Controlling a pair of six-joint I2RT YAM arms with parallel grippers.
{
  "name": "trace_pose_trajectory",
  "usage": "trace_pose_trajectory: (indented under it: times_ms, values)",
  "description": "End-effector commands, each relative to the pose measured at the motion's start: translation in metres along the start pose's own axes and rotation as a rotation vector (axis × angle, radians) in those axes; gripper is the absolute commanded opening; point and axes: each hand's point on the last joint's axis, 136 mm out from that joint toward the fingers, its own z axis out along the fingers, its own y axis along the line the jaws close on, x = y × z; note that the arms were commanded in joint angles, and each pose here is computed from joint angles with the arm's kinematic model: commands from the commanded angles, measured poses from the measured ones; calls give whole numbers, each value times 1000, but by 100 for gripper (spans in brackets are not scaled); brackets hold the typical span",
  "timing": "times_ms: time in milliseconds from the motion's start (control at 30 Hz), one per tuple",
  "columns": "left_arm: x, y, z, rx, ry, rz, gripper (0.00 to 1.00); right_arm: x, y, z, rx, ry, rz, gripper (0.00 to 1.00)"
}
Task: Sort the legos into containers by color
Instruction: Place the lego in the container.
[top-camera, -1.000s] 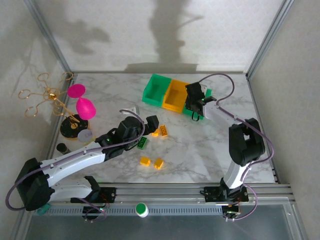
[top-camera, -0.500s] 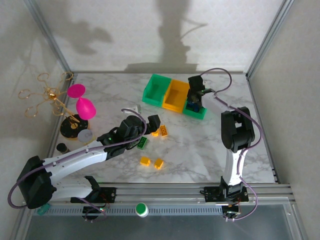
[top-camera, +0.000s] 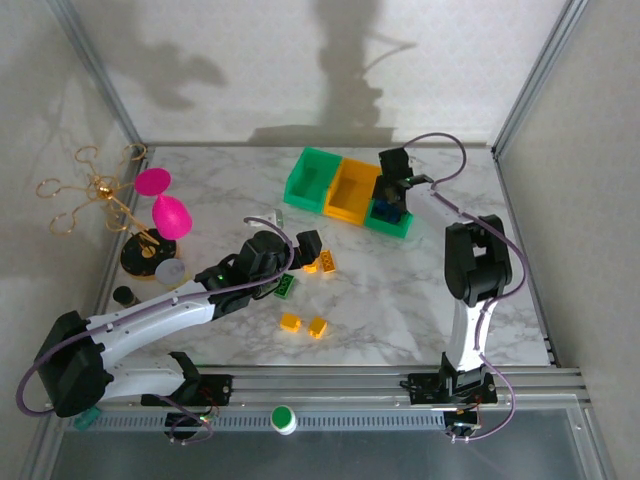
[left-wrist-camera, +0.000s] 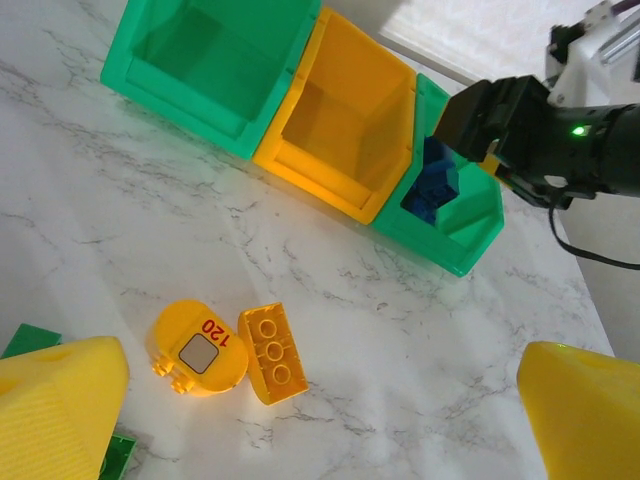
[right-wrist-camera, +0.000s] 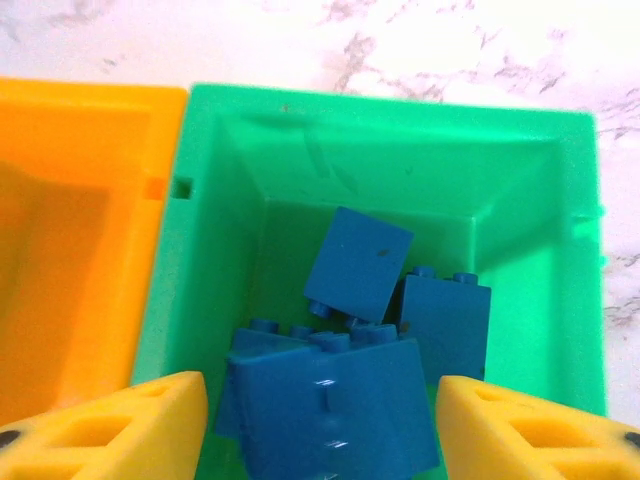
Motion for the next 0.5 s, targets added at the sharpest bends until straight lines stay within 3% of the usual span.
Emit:
trace_pose_trajectory:
  times_ms: [0,267,467]
  values:
    - [-18,-11,-5,28,-37,2,100,-18,3,-36,-52,-47,12,65]
    - [-20,-5,-13,18,-49,-7,100,-10,12,-76,-115,-72,5,74]
    - [-19,4,-23,9,-57,-26,100,49,37,-107,-200,-30,-23,77]
